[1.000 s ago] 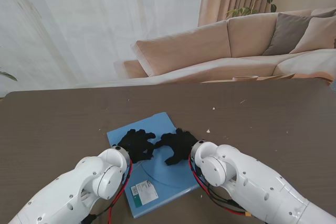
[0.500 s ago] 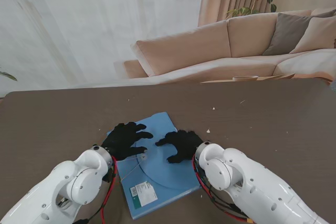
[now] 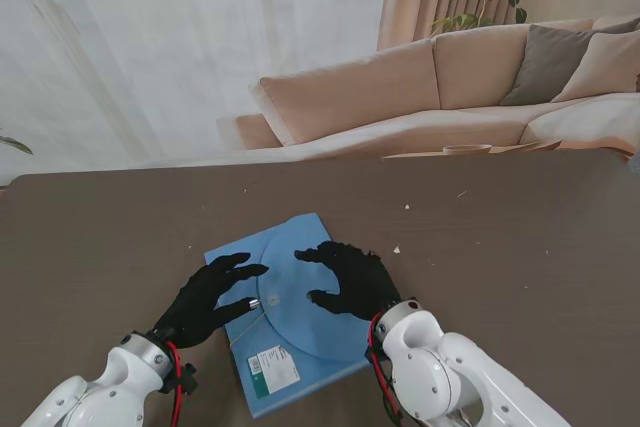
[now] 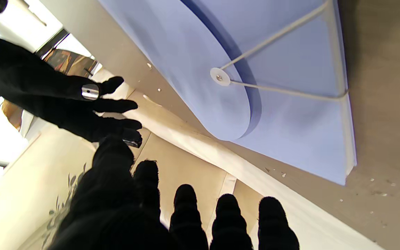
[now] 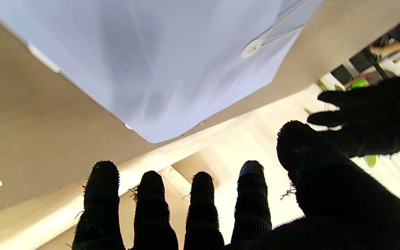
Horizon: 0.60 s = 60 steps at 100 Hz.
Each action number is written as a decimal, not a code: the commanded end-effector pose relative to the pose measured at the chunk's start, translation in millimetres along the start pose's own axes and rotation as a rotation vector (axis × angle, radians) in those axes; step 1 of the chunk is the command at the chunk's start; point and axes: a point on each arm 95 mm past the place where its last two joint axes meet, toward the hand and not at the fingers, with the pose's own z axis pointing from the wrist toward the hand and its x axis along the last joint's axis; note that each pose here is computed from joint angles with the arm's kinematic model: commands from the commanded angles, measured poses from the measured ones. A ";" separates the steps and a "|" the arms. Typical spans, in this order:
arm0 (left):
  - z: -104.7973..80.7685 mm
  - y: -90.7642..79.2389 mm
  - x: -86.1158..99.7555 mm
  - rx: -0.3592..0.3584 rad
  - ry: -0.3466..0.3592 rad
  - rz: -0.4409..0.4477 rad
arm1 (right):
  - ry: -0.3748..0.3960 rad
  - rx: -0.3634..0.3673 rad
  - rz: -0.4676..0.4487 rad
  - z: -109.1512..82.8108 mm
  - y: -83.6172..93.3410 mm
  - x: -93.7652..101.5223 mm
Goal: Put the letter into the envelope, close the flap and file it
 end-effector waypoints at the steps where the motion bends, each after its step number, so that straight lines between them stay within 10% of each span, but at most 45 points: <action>1: -10.1 18.8 -9.2 -0.024 -0.032 -0.037 | 0.006 0.050 0.042 -9.0 -20.9 6.9; 60: -30.7 48.1 -17.9 0.074 -0.039 -0.375 | 0.053 -0.086 0.344 -31.8 -62.4 8.9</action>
